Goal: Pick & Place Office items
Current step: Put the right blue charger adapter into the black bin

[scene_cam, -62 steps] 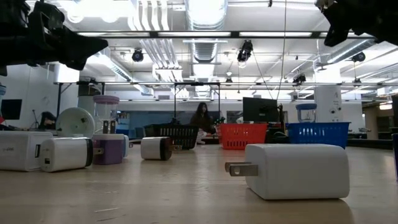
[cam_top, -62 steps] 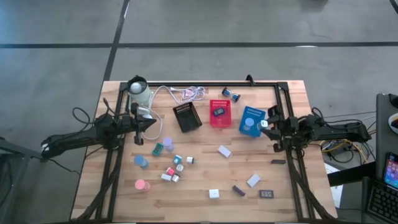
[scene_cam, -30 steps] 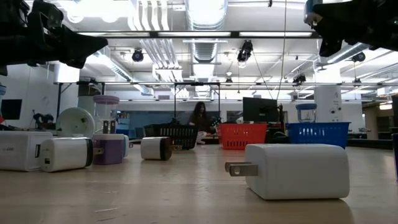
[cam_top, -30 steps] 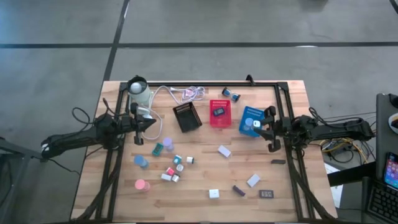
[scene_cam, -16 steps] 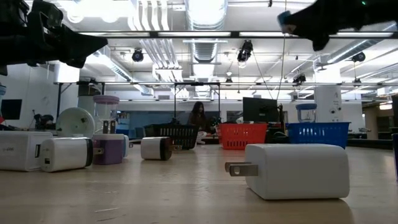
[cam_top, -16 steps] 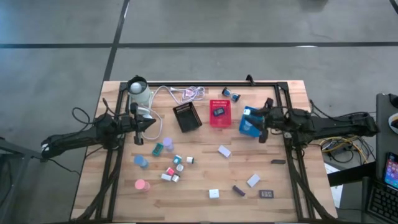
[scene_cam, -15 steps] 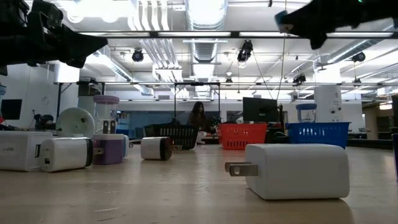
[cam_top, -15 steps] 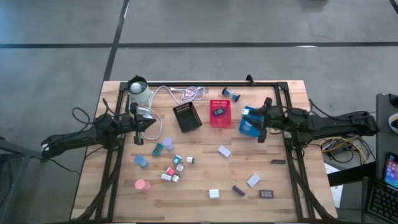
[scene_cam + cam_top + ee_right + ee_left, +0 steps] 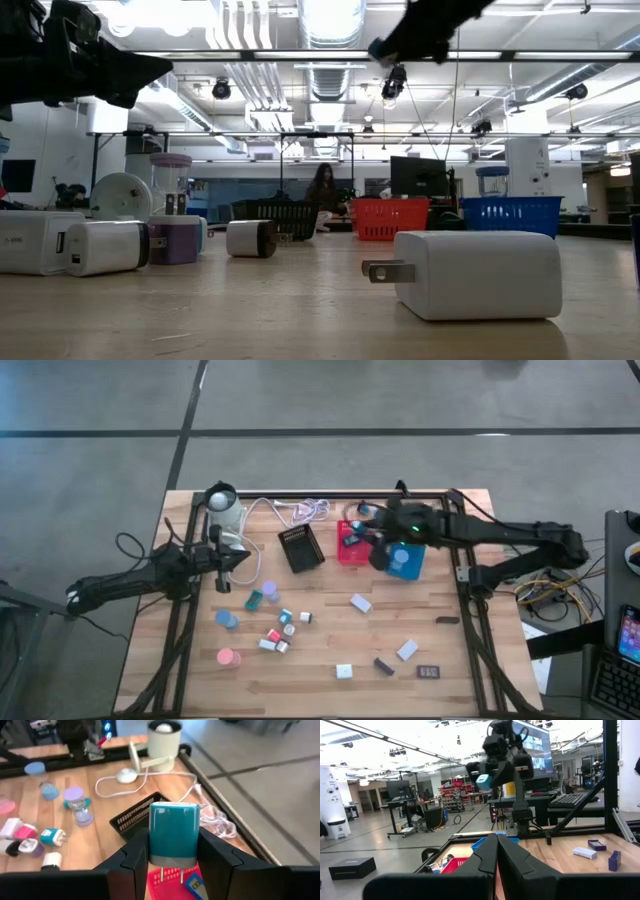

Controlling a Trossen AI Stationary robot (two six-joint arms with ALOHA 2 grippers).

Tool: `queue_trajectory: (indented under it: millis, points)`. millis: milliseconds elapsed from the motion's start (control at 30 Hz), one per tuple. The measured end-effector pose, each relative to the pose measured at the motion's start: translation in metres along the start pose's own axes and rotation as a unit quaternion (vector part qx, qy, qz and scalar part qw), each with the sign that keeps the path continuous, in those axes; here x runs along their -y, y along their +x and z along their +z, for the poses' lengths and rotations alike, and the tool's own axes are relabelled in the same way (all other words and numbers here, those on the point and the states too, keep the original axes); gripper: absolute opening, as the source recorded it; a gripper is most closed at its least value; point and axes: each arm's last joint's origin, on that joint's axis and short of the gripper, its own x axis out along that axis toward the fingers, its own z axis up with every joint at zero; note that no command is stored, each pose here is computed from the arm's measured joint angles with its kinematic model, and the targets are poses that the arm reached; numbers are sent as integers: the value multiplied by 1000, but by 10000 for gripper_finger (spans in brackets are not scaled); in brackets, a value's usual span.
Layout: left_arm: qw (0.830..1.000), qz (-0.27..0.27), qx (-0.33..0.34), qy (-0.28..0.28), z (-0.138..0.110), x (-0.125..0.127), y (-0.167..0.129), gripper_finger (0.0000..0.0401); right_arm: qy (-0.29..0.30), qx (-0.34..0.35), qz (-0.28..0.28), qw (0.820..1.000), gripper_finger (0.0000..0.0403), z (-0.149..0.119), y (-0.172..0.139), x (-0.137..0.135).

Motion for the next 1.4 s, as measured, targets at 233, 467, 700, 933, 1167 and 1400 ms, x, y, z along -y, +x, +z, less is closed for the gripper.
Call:
queue_trajectory:
  millis: [233, 467, 700, 933, 1167, 1400]
  points:
    - [1000, 0, 0, 0, 0, 0, 0, 14, -10, -74, 24, 997, 124, 31, 57, 7]
    - [1000, 0, 1, 0, 0, 0, 0, 14, -12, -134, 30, 991, 124, 33, 130, 7]
    - [1000, 0, 1, -4, 0, 0, 0, 14, -5, -195, 56, 979, 124, 13, 201, 9]
    - [1000, 0, 1, -5, 0, 0, 0, 14, 18, -263, 50, 963, 124, 11, 242, 13]
    - [1000, 0, 1, -8, 0, 0, 0, 14, 32, -323, 38, 945, 124, 4, 269, 12]
    - [1000, 0, 1, -11, 0, 0, 0, 14, 43, -328, 32, 943, 124, -1, 289, 10]
